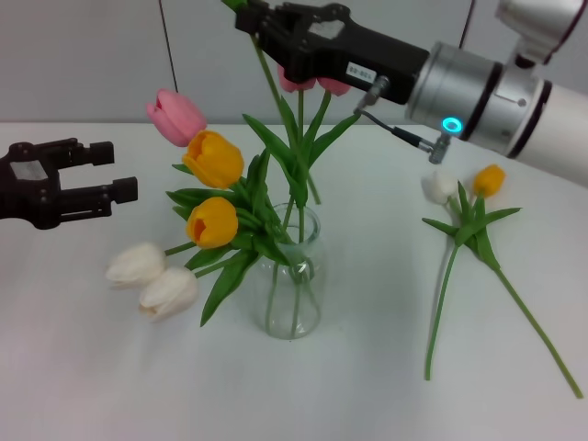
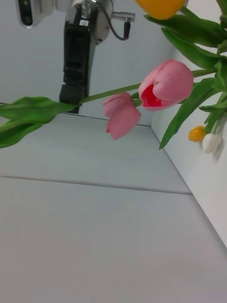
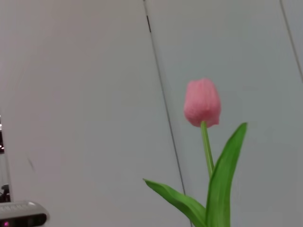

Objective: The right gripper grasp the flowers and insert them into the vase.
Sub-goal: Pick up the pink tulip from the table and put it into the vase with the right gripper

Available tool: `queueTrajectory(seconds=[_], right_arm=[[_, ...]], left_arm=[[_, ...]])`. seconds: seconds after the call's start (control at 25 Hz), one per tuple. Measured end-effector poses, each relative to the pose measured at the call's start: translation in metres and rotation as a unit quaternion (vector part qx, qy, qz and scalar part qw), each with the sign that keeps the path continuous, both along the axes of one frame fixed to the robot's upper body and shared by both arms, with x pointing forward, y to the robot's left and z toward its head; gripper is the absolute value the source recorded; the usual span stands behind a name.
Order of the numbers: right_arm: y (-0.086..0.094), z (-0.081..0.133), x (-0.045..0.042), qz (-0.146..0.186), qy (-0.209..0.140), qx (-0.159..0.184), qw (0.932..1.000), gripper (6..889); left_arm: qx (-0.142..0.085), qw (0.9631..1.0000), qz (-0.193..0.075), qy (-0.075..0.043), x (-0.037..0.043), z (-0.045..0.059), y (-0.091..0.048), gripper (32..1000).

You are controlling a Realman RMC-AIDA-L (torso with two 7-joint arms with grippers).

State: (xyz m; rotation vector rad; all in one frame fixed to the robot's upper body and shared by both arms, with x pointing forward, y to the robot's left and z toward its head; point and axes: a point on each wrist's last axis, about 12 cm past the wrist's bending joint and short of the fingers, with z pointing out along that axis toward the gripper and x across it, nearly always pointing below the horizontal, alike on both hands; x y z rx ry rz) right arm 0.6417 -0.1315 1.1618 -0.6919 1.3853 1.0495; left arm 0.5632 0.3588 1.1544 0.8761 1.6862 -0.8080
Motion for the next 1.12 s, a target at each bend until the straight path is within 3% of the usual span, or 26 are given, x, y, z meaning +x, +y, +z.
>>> queueTrajectory(seconds=[0.28, 0.56, 1.12], right_arm=[[0.007, 0.010, 0.0054, -0.002, -0.005, 0.019, 0.9998, 58], [0.003, -0.002, 0.0012, -0.022, 0.040, 0.055, 0.9974, 57], [0.010, -0.010, -0.0026, -0.008, 0.051, 0.035, 0.9980, 57]], left_arm=[[0.006, 1.0000, 0.000, 0.001, 0.0024, 0.004, 0.003, 773], [0.005, 1.0000, 0.004, 0.005, 0.0035, 0.007, 0.007, 774], [0.002, 1.0000, -0.006, -0.003, 0.0110, 0.013, -0.002, 773]])
